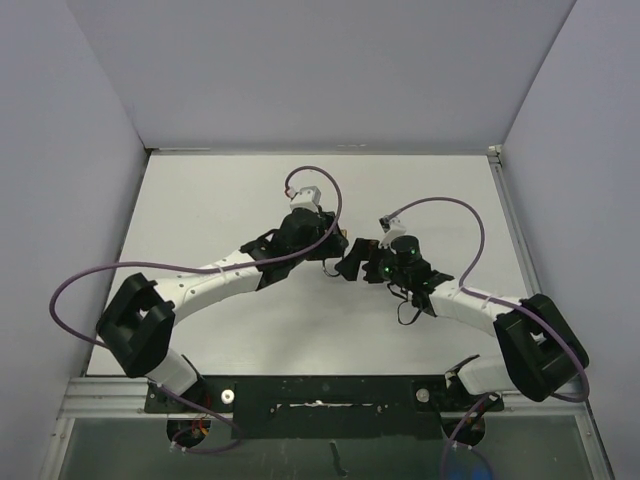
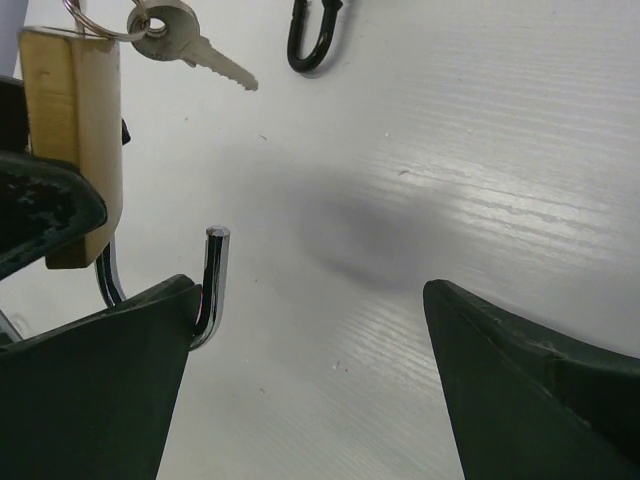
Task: Unlock with the key
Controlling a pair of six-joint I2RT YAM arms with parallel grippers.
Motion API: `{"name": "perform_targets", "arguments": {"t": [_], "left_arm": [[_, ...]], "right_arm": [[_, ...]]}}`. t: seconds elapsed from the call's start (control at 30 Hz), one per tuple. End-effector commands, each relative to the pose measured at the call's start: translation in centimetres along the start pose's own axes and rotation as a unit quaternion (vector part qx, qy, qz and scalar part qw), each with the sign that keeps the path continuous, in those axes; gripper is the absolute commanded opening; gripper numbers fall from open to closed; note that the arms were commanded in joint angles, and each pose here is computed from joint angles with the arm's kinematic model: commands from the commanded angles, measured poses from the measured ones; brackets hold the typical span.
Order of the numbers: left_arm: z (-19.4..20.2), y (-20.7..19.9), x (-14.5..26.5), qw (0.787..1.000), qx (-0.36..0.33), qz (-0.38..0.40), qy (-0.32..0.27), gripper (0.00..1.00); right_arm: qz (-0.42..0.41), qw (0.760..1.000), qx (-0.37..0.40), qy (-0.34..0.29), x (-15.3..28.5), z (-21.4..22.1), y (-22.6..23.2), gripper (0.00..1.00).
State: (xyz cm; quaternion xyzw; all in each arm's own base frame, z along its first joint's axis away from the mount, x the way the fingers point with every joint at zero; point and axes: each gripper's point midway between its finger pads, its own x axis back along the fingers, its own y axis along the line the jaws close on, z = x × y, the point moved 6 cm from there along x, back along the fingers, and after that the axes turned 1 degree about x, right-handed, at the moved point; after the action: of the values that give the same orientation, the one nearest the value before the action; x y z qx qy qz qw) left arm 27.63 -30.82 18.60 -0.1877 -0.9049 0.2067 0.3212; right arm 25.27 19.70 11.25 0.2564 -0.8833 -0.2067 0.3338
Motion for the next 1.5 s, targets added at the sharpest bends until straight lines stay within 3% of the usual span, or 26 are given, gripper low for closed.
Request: {"name": "perform_targets", "arguments": {"t": [0.0, 0.23, 0.6, 1.47], "left_arm": [[-6.3, -3.6, 3.2, 0.988, 0.058, 0.089, -0.110, 0.00], [-5.2, -2.2, 1.4, 0.994, 0.048, 0.047, -0.087, 0.00], [-5.8, -2.6, 1.6, 0.994, 0.065, 0.022, -0.085, 0.00], [-6.0, -5.6, 2.2, 0.980, 0.147, 0.092, -0.093, 0.00]], "right_arm": [[-0.032, 0.997, 0.014, -0.064, 0.1, -3.2, 1.9, 0.98], [-0.007, 0.993, 0.042, -0.111, 2.9, -5.2, 2.5, 0.98], [0.112, 0.987, 0.085, -0.078, 3.7, -4.6, 0.6, 0.98], [0.069, 0.992, 0.093, -0.046, -1.0, -1.8, 3.6, 0.98]]}}
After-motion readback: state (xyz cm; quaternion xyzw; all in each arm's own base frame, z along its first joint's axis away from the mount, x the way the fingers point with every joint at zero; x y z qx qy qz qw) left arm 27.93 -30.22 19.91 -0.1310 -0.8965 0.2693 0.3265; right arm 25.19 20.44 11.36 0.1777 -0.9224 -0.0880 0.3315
